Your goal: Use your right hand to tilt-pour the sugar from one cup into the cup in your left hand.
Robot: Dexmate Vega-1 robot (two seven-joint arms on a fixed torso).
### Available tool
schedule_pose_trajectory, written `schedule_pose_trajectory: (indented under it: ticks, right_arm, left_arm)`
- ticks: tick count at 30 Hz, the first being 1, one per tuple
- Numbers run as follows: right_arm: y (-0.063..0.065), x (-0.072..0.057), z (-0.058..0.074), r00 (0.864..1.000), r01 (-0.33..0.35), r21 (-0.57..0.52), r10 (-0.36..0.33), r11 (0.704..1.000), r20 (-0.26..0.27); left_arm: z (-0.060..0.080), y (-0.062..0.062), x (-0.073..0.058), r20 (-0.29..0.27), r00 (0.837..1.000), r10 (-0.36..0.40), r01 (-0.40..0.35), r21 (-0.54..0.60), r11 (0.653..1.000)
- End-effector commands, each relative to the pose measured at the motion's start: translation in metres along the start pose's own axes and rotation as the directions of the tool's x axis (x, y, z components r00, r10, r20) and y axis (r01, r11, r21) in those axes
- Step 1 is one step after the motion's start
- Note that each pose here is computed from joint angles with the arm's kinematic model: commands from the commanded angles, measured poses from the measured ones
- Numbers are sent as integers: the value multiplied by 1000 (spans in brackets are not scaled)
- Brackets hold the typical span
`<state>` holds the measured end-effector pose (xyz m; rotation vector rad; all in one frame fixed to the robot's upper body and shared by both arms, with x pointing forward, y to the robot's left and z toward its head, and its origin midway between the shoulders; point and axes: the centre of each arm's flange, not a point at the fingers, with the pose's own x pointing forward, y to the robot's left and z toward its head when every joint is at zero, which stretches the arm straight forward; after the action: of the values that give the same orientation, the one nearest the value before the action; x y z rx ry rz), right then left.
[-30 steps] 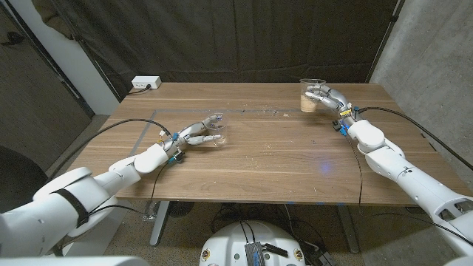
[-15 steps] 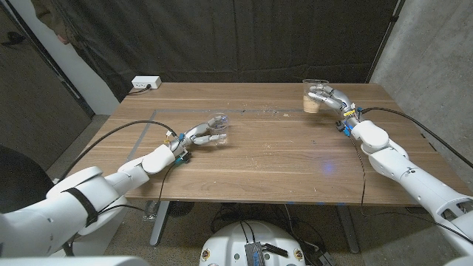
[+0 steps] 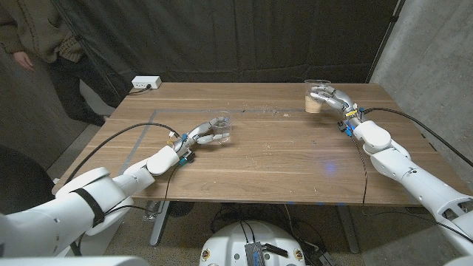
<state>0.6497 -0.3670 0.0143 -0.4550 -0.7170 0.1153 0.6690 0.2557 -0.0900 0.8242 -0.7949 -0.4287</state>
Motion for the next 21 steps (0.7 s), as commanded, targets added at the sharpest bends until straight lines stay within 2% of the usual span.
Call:
schedule_pose_trajectory:
  ticks: [1,11,21]
  right_arm:
    - [-3,-1,-2,1000,1,-4,-1,1000,-5]
    - [-5,-1,-3,1000,12,4,-12,1000,0]
    - [-5,-2,-8,999,34,37,-35,999,20]
  left_arm:
    - [4,-6,6,7,1000,14,-14,-48,999]
    - [7,-7,9,17,998,58,-56,-107,993]
    - [22,-4,18,75,990,120,-106,-173,979]
